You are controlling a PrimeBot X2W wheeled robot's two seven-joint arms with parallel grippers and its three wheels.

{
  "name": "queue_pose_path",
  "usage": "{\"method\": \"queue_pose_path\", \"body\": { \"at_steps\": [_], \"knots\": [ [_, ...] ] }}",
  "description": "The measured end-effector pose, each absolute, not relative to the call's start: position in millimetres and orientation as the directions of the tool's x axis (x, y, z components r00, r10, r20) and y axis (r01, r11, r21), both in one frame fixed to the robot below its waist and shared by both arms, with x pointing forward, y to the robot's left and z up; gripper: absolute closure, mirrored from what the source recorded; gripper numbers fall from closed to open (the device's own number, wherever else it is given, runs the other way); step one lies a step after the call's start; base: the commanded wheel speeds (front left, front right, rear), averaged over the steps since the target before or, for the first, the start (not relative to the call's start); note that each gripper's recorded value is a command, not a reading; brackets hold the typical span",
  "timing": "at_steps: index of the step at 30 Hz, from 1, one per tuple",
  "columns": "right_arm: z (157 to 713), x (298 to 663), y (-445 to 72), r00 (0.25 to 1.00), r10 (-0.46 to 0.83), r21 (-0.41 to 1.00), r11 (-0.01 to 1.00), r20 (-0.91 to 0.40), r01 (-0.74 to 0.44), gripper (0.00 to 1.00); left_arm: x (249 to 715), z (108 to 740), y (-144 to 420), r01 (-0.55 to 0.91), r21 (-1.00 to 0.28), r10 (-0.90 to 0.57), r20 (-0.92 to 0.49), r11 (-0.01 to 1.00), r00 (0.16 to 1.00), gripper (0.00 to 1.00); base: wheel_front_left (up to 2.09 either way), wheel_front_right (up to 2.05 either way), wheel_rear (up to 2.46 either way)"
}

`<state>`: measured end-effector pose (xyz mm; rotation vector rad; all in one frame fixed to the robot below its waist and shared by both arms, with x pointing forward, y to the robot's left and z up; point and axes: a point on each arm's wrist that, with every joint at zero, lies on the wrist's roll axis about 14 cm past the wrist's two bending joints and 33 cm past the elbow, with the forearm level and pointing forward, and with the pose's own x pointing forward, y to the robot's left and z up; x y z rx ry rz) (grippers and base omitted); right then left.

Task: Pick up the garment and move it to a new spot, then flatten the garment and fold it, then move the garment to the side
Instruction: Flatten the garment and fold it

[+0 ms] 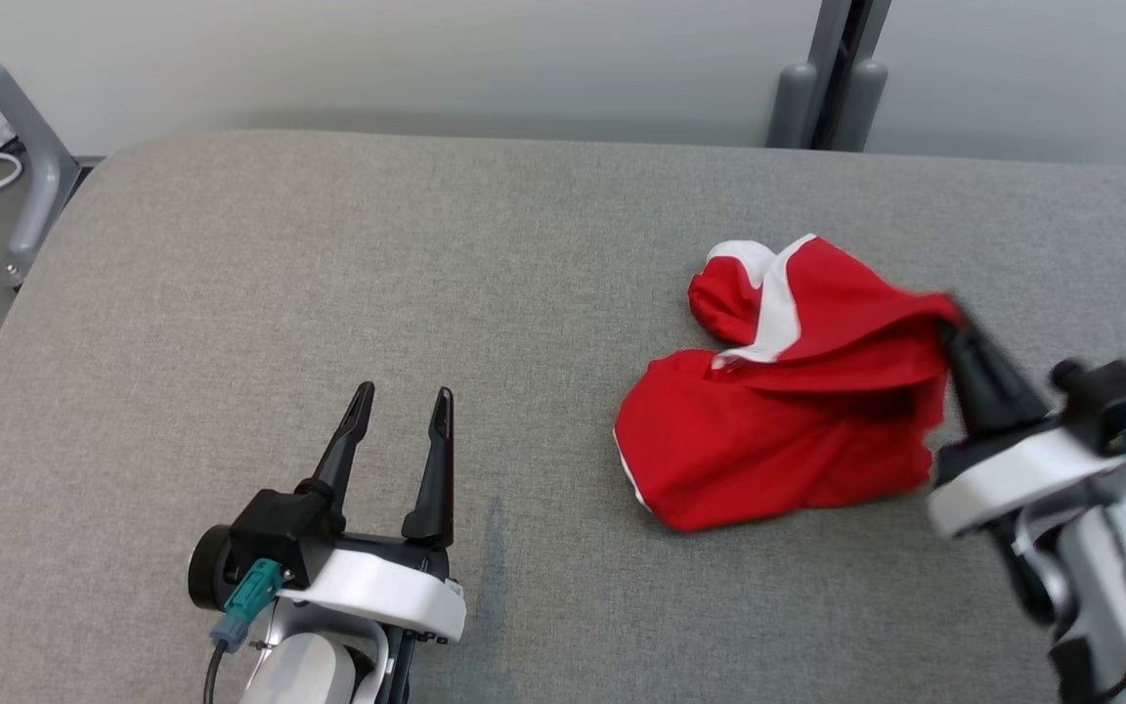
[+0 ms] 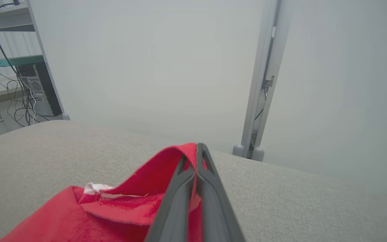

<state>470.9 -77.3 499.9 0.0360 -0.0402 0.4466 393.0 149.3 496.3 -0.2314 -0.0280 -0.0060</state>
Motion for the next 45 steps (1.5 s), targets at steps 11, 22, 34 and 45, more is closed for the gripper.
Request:
{"method": "queue_pose_path", "body": {
  "at_steps": [11, 22, 34, 45],
  "knots": [
    [676, 533, -145, 0.874, 0.294, -0.105, 0.956, 0.386, -0.275, 1.0, 379, 505, 146, 0.028, -0.23, -0.016, 0.054, 0.973, 0.998, 0.0, 0.0, 0.0, 0.0],
    [753, 519, -32, 0.694, 0.515, -0.205, 0.852, 0.503, -0.483, 1.0, 364, 506, 162, -0.027, -0.245, 0.041, 0.053, 0.969, 0.998, 0.0, 0.0, 0.0, 0.0],
    [558, 486, 93, 0.641, 0.767, -0.149, 0.637, 0.026, -0.756, 0.88, 364, 502, 173, -0.068, -0.258, 0.079, 0.032, 0.964, 0.996, 0.0, 0.0, 0.0, 0.0],
    [472, 447, 115, 0.532, 0.786, -0.122, 0.523, -0.316, -0.844, 0.0, 362, 499, 178, -0.095, -0.273, 0.104, 0.019, 0.957, 0.994, 0.0, 0.0, 0.0, 0.0]
  ]
}}
